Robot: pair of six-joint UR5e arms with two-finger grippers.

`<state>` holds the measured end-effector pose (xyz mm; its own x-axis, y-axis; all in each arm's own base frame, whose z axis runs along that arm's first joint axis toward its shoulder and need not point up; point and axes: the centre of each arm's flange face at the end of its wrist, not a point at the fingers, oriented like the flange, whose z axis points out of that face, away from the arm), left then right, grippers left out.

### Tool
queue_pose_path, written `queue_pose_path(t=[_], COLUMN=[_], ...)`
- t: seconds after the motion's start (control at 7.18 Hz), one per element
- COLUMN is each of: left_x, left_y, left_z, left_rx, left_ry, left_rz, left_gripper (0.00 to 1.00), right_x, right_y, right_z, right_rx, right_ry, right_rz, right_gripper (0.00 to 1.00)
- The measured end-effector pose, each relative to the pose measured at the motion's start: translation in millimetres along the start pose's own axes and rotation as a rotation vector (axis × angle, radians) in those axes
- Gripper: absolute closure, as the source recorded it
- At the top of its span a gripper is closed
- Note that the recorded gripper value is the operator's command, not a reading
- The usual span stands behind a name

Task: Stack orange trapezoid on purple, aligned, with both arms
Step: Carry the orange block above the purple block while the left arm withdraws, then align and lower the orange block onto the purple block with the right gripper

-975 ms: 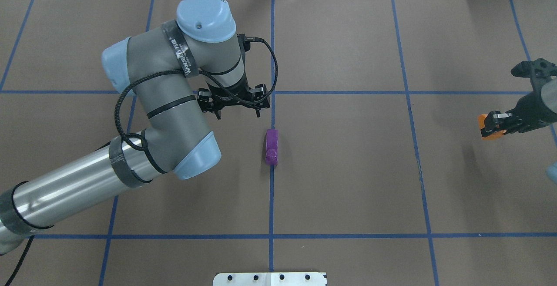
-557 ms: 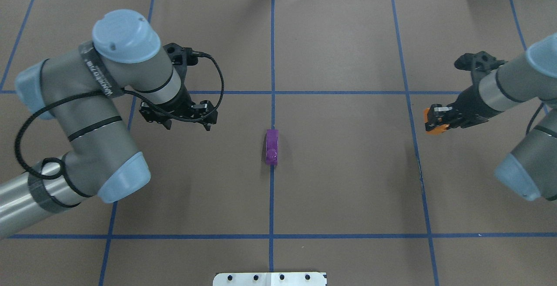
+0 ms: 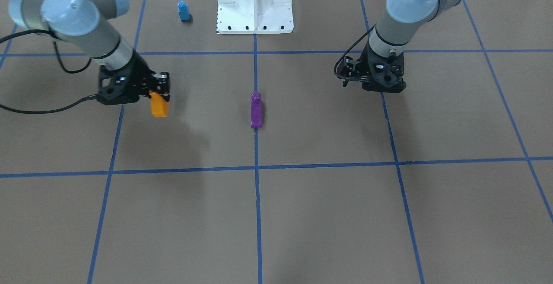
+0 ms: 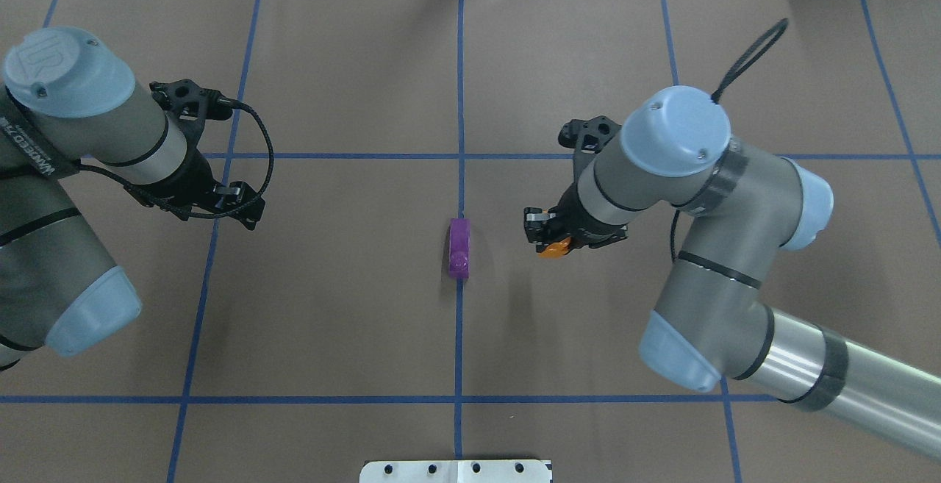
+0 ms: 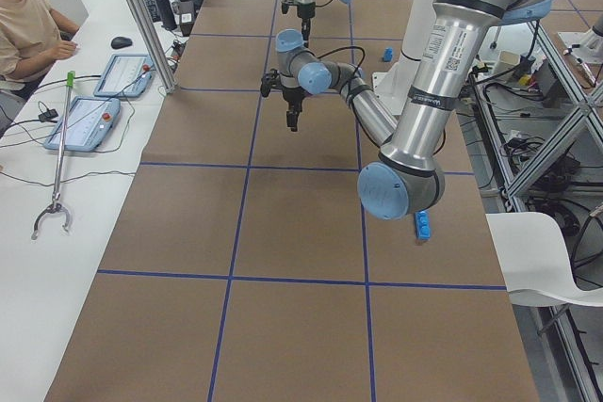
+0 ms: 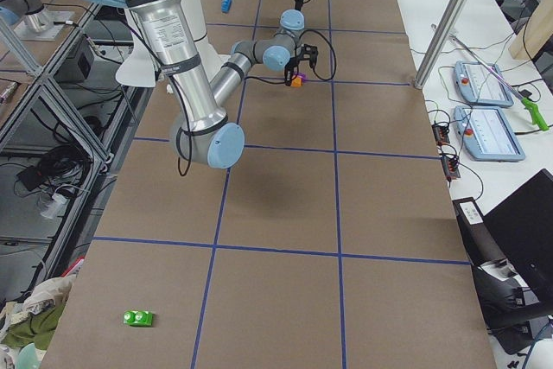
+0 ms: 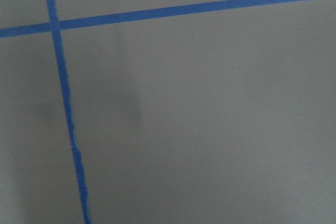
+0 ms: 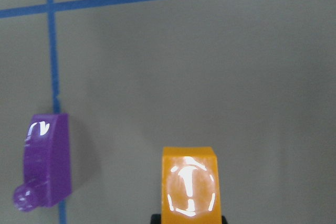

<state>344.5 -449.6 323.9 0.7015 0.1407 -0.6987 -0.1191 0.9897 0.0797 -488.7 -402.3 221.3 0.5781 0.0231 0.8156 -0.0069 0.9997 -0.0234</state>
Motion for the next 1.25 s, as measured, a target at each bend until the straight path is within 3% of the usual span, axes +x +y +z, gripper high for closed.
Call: queue_pose_path(t=[0.42, 1.25], left_x=[-13.7, -14.0], left_y=[1.0, 1.9], left_z=[0.9, 0.6], left_rx=[-0.002, -0.003], left_ry=[-0.012, -0.012], left_rz=[-0.01, -0.012], left_gripper=[0.0, 0.0], right_x=[-86.3, -89.7], right_y=[11.5, -2.7], right_z=[20.8, 47.9], right_rx=[-0.005, 0.025], right_ry=[0.017, 0.084], right_rz=[-0.035, -0.037], right_gripper=[1.0, 1.0])
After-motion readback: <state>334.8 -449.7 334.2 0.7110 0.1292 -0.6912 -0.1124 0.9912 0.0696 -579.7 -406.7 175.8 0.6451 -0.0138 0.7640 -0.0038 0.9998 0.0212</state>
